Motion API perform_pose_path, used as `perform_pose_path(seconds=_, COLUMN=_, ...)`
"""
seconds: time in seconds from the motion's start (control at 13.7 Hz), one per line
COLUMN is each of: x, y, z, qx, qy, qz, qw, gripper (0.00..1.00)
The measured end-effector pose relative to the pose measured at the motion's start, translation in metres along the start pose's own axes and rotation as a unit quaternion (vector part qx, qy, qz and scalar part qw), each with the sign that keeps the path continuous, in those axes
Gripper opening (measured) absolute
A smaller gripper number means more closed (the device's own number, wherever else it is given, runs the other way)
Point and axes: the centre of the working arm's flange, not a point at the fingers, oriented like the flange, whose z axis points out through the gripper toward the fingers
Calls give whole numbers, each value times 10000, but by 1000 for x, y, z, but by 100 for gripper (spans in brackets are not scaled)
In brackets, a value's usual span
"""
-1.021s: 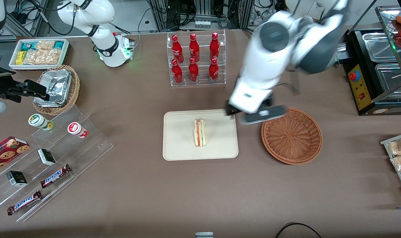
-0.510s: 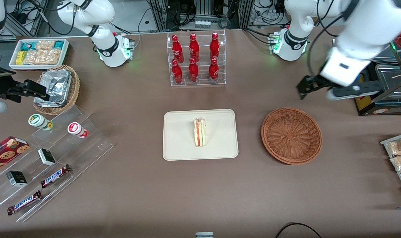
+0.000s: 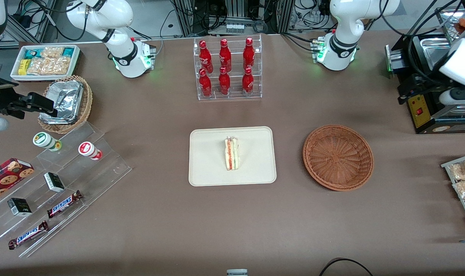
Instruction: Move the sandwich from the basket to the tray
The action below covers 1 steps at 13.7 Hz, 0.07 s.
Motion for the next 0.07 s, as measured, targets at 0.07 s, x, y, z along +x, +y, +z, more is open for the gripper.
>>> perform_pose_path(seconds=0.07, x=1, y=-3, z=-2, qx=-4, qy=19, qz=-12, qw=10000, gripper=100)
